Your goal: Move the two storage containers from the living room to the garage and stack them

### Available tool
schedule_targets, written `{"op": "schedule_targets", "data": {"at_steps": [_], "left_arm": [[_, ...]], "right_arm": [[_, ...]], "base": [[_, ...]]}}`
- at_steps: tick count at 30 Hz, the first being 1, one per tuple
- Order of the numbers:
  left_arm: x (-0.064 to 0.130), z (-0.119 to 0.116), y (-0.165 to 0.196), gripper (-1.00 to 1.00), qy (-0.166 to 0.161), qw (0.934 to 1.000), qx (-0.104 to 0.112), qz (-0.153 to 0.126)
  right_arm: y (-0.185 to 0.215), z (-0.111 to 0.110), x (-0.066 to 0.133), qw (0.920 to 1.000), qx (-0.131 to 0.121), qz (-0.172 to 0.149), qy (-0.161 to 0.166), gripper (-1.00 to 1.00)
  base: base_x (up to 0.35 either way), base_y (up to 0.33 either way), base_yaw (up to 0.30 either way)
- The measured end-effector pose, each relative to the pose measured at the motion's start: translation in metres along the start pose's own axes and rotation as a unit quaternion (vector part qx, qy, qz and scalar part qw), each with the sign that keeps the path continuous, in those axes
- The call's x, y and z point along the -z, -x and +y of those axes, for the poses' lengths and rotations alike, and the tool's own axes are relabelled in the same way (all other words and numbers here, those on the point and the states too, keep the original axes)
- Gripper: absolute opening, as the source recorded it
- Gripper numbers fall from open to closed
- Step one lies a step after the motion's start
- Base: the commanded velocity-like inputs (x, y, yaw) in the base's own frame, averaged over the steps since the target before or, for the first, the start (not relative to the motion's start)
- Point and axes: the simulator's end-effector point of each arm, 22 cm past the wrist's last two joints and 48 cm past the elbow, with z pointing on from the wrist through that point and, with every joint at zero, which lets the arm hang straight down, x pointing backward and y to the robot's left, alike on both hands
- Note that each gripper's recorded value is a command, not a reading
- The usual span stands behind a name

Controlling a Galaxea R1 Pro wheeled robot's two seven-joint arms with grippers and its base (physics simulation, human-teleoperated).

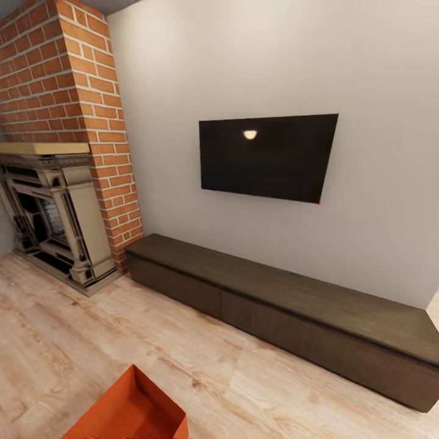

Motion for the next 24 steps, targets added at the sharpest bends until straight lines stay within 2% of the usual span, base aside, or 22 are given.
{"op": "schedule_targets", "data": {"at_steps": [11, 24], "left_arm": [[0.0001, -0.0004, -0.0001, 1.00, 0.000, 1.0000, 0.000, 0.000], [0.0001, -0.0001, 0.0000, 1.00, 0.000, 1.0000, 0.000, 0.000]], "right_arm": [[0.0001, -0.0001, 0.0001, 1.0000, -0.001, 0.000, 0.000, 1.00], [0.0004, -0.0002, 0.0002, 1.0000, -0.001, -0.001, 0.000, 1.00]], "base": [[0.034, -0.020, 0.248], [0.235, -0.168, 0.016]]}}
